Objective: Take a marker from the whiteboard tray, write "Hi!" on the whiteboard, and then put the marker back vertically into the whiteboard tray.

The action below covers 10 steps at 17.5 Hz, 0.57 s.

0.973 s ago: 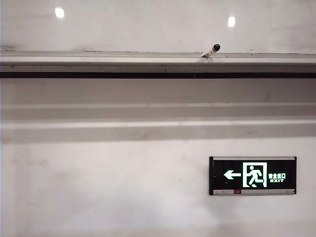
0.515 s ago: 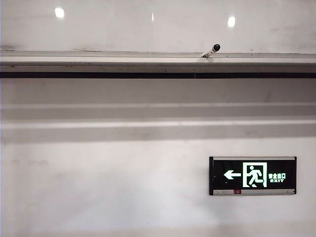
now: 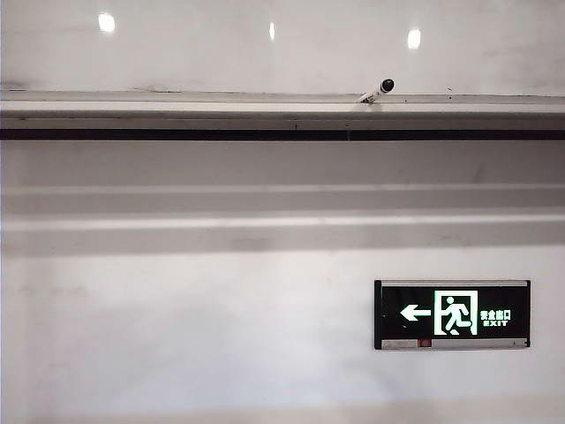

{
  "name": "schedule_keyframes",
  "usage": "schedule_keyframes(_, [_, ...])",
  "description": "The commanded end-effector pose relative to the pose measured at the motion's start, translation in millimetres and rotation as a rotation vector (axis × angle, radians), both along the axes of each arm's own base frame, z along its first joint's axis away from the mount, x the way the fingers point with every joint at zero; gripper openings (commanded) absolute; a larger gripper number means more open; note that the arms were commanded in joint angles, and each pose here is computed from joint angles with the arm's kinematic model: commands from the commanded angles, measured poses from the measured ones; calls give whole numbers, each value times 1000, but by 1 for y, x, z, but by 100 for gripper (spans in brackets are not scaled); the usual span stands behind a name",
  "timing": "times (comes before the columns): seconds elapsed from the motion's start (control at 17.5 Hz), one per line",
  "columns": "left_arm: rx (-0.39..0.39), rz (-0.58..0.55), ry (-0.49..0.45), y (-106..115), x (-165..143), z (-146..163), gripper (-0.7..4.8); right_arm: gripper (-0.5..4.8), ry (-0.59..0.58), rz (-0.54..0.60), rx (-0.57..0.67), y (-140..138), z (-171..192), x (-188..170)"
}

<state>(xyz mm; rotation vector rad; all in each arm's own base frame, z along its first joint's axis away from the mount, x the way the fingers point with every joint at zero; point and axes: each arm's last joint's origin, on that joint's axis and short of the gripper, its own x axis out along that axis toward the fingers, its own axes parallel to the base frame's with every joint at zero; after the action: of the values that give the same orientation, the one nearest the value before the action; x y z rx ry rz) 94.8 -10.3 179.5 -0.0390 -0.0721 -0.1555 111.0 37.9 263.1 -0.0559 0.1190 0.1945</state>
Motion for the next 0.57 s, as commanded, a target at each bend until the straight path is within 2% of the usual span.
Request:
schedule_keyframes(0.06, [8, 65, 41, 6, 2, -11, -6, 63, -15, -1, 9, 0, 3, 0])
schedule_keyframes(0.23, [30, 130, 54, 11, 3, -12, -7, 63, -15, -1, 8, 0, 2, 0])
schedule_keyframes(0.57, [35, 133, 52, 11, 3, -12, -3, 63, -15, -1, 8, 0, 2, 0])
